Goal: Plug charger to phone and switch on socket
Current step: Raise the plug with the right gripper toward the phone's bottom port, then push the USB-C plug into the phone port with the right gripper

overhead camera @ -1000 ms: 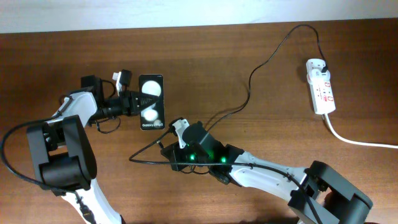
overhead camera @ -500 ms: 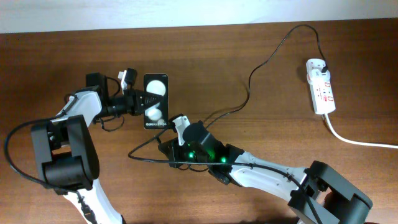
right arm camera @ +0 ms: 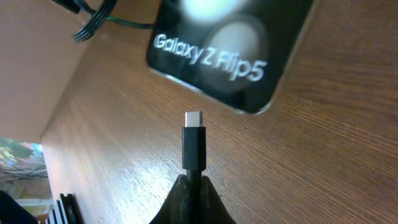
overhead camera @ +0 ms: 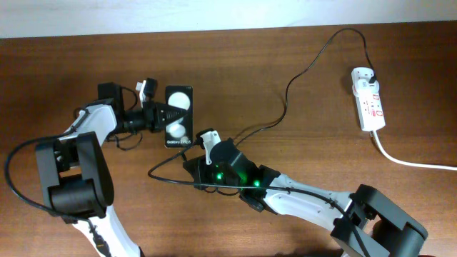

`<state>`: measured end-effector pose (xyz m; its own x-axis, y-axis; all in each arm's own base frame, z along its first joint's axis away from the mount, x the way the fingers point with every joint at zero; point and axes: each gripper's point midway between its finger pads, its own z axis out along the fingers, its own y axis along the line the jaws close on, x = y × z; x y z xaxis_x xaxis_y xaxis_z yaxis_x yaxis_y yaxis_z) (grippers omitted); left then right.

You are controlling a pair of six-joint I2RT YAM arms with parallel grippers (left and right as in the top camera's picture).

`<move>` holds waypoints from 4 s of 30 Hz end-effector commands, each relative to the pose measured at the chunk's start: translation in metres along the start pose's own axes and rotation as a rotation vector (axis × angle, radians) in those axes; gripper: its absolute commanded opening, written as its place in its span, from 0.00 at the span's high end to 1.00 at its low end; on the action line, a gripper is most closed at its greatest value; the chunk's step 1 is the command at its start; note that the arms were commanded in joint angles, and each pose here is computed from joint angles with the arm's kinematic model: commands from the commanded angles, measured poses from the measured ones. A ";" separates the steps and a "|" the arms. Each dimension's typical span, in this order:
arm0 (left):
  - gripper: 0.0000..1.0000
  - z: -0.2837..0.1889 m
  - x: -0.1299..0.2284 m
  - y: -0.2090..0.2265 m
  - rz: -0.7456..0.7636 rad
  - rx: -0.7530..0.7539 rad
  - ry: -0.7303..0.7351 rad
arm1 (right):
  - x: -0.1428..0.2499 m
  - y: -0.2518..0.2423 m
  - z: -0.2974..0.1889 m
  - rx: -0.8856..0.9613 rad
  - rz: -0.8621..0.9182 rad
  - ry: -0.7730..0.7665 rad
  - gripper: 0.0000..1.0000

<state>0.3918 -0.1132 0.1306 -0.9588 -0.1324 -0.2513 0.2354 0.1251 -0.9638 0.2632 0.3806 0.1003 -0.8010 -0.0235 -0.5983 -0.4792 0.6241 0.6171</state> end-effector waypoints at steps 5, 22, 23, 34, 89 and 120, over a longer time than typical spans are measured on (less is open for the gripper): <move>1.00 -0.064 -0.005 -0.012 0.049 0.040 -0.186 | 0.012 0.011 0.001 -0.061 0.001 0.057 0.96; 1.00 -0.058 -0.005 -0.012 0.080 0.043 -0.173 | 0.005 0.029 0.013 0.124 -0.003 -0.239 0.96; 1.00 -0.056 -0.004 -0.012 0.084 0.044 -0.166 | 0.004 0.029 0.016 0.114 -0.002 -0.249 0.96; 1.00 -0.054 -0.005 -0.012 0.100 0.044 -0.162 | 0.003 0.030 0.019 0.103 -0.001 -0.261 0.96; 1.00 -0.032 -0.005 -0.016 0.037 0.067 -0.100 | -0.001 0.017 0.029 0.160 0.003 -0.362 0.96; 1.00 -0.027 -0.006 -0.017 0.047 0.071 -0.086 | -0.004 0.017 0.029 0.143 0.004 -0.357 0.96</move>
<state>0.3865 -0.0847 0.1384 -0.9341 -0.2089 -0.2895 0.2740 0.1005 -0.9565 0.2649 0.4155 0.1011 -0.6208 0.2437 -0.7451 -0.4011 0.7179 0.5690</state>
